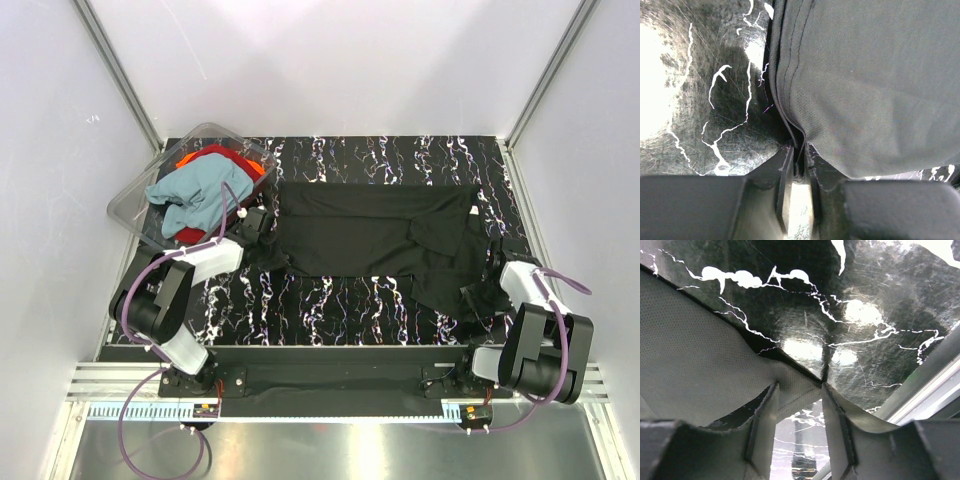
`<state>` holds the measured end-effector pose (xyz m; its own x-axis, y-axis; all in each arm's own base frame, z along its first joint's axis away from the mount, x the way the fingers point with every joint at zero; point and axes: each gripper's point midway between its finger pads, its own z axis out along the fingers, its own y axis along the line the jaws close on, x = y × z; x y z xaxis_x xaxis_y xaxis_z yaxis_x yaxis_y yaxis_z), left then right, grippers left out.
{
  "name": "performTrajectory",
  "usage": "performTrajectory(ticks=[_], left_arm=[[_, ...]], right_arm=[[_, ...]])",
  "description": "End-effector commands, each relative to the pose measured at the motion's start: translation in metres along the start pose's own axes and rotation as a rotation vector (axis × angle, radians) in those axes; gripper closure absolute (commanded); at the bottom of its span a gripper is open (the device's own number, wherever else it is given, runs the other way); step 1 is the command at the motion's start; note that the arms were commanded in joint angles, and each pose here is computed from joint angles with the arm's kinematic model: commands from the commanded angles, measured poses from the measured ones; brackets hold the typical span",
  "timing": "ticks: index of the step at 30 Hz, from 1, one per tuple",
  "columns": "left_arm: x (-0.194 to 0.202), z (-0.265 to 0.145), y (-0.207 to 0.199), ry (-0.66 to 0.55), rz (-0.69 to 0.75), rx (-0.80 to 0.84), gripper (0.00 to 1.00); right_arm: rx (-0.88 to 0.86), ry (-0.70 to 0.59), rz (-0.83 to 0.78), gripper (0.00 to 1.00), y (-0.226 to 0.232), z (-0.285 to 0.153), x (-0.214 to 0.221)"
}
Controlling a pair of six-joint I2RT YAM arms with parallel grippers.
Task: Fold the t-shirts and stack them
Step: Fold the tshirt
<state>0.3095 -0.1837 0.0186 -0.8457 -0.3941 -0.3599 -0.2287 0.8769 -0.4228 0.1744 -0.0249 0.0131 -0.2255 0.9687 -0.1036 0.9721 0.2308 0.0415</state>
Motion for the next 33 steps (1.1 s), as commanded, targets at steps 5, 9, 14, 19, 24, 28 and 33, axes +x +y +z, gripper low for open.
performTrajectory(ticks=[5, 9, 14, 19, 24, 28, 33], left_arm=[[-0.011, -0.006, -0.017, -0.031, 0.008, 0.041, 0.90], [-0.011, -0.007, -0.016, -0.035, 0.011, 0.035, 1.00], [-0.020, -0.013, -0.016, -0.057, 0.030, 0.008, 1.00], [-0.036, -0.024, -0.023, -0.094, 0.052, -0.008, 1.00], [-0.051, -0.023, -0.032, -0.103, 0.070, -0.029, 1.00], [-0.066, -0.019, -0.037, -0.109, 0.083, -0.066, 1.00], [-0.092, -0.011, -0.036, -0.141, 0.087, -0.133, 1.00]], right_arm=[[0.013, -0.044, -0.067, 0.66, 0.008, -0.004, -0.014], [0.001, -0.050, -0.092, 0.92, 0.012, -0.004, -0.016], [-0.037, -0.053, -0.147, 1.00, 0.017, -0.007, -0.018], [-0.160, -0.096, -0.206, 1.00, 0.040, -0.029, -0.026], [-0.260, -0.183, -0.301, 1.00, 0.071, -0.057, -0.048], [-0.287, -0.174, -0.384, 1.00, 0.093, -0.058, -0.056], [-0.384, -0.174, -0.486, 1.00, 0.128, -0.071, -0.064]])
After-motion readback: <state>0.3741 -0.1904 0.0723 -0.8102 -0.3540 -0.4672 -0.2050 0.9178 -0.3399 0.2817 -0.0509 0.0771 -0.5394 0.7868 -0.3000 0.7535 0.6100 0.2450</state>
